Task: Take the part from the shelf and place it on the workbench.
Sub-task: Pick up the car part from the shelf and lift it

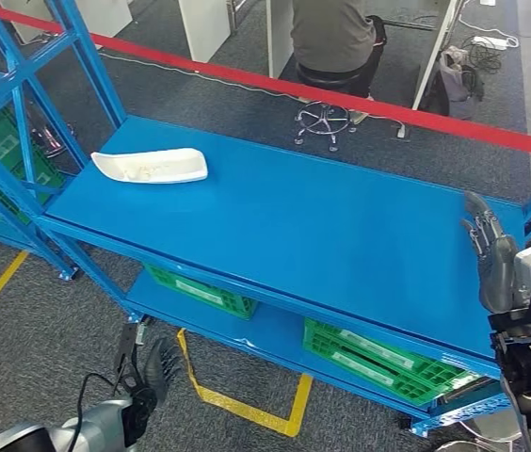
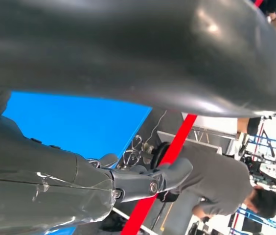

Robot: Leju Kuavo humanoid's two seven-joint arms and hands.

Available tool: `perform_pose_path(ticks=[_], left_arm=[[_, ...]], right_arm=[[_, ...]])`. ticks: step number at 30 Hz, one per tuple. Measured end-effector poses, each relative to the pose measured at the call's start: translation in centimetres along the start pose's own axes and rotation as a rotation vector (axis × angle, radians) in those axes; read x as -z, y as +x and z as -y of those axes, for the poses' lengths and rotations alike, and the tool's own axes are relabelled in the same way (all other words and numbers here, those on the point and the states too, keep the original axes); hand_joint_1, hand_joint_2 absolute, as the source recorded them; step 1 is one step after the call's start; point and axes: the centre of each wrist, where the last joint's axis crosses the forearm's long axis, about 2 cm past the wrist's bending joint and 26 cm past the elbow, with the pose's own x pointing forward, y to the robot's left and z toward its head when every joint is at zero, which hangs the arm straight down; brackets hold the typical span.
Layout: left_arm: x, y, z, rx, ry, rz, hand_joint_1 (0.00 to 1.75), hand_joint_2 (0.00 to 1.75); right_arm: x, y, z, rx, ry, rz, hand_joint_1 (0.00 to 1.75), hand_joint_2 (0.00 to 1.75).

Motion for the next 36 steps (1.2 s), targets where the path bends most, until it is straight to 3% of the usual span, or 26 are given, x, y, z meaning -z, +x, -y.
perform_pose_path(ticks=[16,36], left_arm=[[-0.1,-0.3,0.2,-0.003,-0.004,-0.006,0.00,0.00],[-0.3,-0.4,-0.3,0.001,0.010,0.000,0.00,0.00]], right_arm=[[1.0,-0.4,-0.2,-0.018,0.084,-0.064,0.00,0.00],[1.4,-0.7,-0.9,-0.045,0.099,-0.045,0.00,0.00]])
